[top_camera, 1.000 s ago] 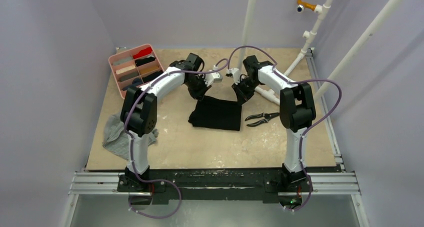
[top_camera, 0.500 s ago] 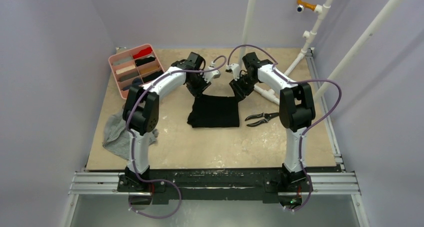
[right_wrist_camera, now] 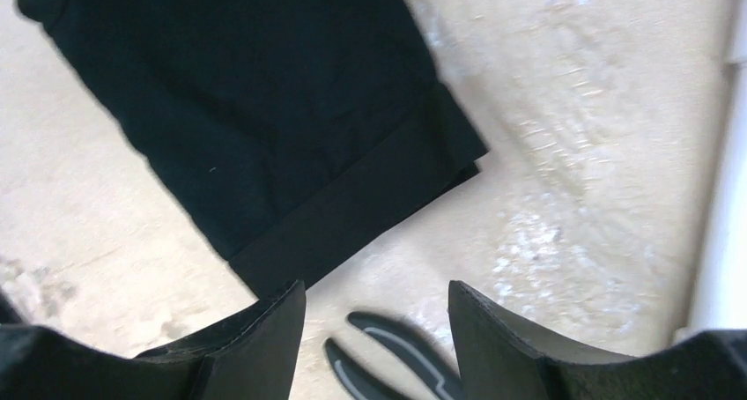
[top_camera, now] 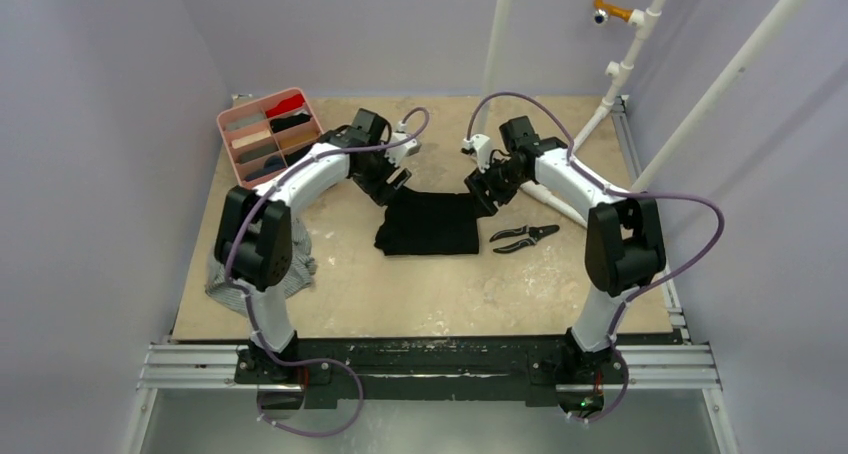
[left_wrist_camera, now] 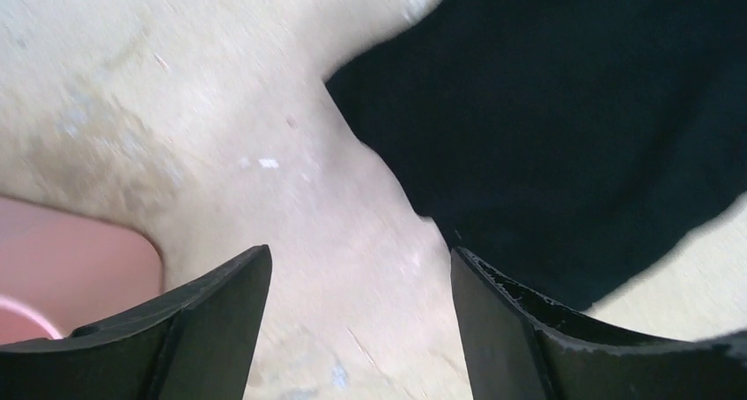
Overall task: Roll the underwear
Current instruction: Fold the underwear at the center of the board.
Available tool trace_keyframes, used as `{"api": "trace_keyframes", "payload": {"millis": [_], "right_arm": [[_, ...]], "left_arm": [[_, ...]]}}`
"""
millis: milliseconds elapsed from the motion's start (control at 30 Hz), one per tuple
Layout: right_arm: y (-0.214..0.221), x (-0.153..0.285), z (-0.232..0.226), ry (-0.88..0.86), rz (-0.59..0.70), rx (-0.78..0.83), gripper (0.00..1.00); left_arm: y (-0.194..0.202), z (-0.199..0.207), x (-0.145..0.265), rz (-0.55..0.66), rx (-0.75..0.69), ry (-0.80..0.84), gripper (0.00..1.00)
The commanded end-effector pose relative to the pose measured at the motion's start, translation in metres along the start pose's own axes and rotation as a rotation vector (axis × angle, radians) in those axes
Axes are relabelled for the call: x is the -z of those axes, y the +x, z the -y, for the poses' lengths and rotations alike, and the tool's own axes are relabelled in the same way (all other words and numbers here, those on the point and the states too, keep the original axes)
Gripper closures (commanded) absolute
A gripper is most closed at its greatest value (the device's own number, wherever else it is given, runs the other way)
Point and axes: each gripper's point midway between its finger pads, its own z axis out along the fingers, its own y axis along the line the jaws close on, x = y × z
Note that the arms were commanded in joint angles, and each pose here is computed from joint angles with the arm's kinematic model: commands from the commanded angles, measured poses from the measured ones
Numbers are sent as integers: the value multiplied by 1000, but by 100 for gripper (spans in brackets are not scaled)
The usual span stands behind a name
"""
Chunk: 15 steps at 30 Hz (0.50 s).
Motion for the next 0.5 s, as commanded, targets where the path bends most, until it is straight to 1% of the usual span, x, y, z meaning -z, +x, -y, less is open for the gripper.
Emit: {"api": "trace_keyframes", "payload": {"millis": [0,133,267,333,467], "right_arm": [[0,-1,-27,-67,53,69,40],[7,-13,-48,-118,47,88,41],[10,-28,-71,-165,11,118,42],[13,-36,-76,-177,-10,128,42],[22,-46,-76,-191,-46,119,44]], "left_arm": [[3,39,40,99,44,165,26],[14,82,50,117,103,368,26],[17,110,45,107,181,521,26],[20,116,39,81,215,561,26],[32,115,21,16,261,558,26]]}}
